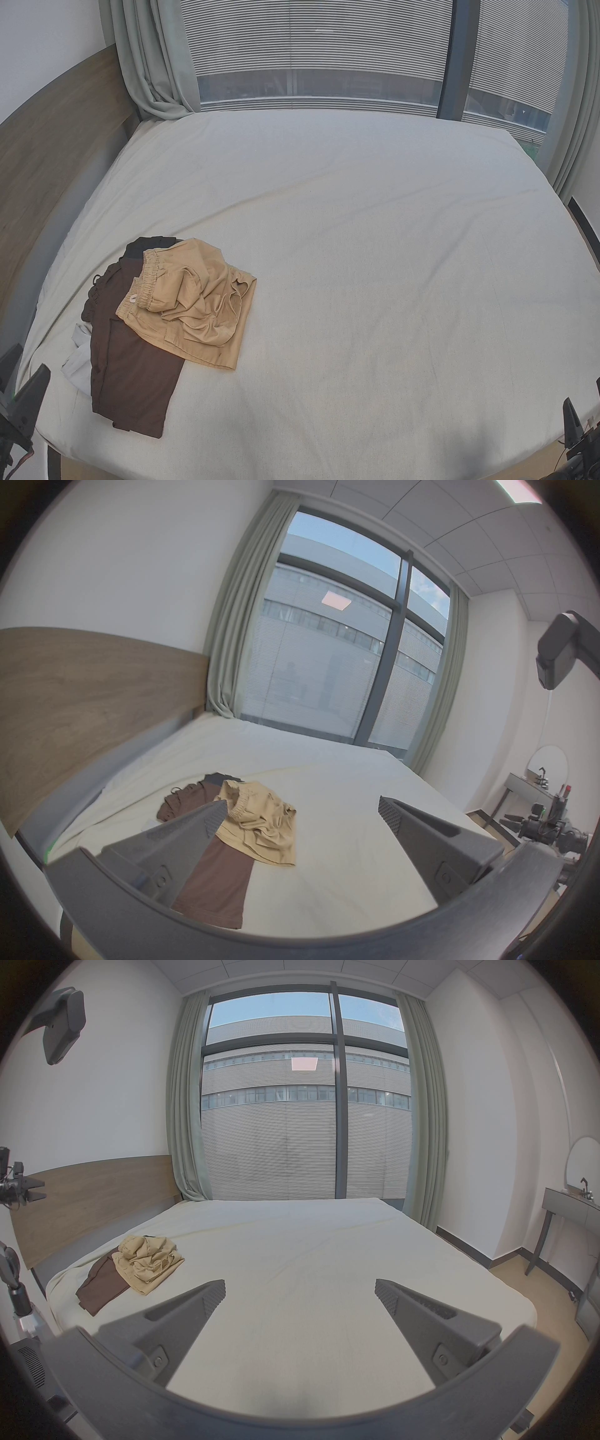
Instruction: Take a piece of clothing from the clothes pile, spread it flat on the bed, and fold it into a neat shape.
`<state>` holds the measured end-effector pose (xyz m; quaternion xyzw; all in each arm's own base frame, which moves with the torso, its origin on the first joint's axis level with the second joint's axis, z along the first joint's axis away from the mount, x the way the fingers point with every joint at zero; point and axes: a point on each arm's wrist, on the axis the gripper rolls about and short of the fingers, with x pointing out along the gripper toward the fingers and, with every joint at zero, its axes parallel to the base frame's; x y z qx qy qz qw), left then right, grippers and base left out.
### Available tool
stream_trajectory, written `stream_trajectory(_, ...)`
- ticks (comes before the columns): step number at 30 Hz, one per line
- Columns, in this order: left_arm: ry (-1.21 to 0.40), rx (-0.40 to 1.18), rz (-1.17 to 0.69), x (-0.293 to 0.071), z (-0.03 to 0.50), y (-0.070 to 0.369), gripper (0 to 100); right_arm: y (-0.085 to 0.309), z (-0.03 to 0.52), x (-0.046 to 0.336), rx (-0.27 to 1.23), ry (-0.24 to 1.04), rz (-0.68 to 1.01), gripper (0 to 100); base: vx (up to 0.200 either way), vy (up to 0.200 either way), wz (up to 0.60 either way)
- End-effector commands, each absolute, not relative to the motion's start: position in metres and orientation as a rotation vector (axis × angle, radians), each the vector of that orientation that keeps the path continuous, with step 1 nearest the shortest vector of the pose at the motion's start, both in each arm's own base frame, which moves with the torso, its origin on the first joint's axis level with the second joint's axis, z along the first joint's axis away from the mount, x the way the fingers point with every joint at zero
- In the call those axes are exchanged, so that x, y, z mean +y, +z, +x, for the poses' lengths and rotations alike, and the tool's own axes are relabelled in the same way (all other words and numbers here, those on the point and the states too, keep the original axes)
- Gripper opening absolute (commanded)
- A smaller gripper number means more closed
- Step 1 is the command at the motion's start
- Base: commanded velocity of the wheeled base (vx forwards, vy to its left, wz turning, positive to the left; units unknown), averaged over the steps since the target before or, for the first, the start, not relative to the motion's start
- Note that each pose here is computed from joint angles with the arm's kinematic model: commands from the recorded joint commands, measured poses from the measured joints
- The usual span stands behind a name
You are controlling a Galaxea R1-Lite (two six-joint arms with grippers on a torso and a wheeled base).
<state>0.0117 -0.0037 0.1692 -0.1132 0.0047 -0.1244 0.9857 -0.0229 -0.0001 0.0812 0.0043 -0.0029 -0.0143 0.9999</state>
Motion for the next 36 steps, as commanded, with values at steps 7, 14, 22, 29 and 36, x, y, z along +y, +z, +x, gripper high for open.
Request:
stream_trajectory(7,-0.285,0.2,-0.267,-0.015,0.062,0.192,100,0.076,-0.023,0.0,-0.005,-0.028,0.006,100,0.0,0.0,0.0)
stream_trajectory(14,-0.299,0.26,-0.274,-0.02,0.088,0.203,100,0.076,-0.023,0.0,-0.005,-0.029,0.006,100,0.0,0.0,0.0)
stream_trajectory(22,-0.279,0.33,-0.328,-0.025,0.114,0.207,100,0.076,-0.023,0.0,-0.005,-0.028,0.006,100,0.0,0.0,0.0)
stream_trajectory(29,-0.259,0.374,-0.348,-0.023,0.137,0.21,100,0.076,-0.023,0.0,-0.005,-0.029,0.005,100,0.0,0.0,0.0)
stream_trajectory(36,-0.276,0.411,-0.404,-0.006,0.167,0.208,100,0.076,-0.023,0.0,-0.005,-0.026,0.005,100,0.0,0.0,0.0)
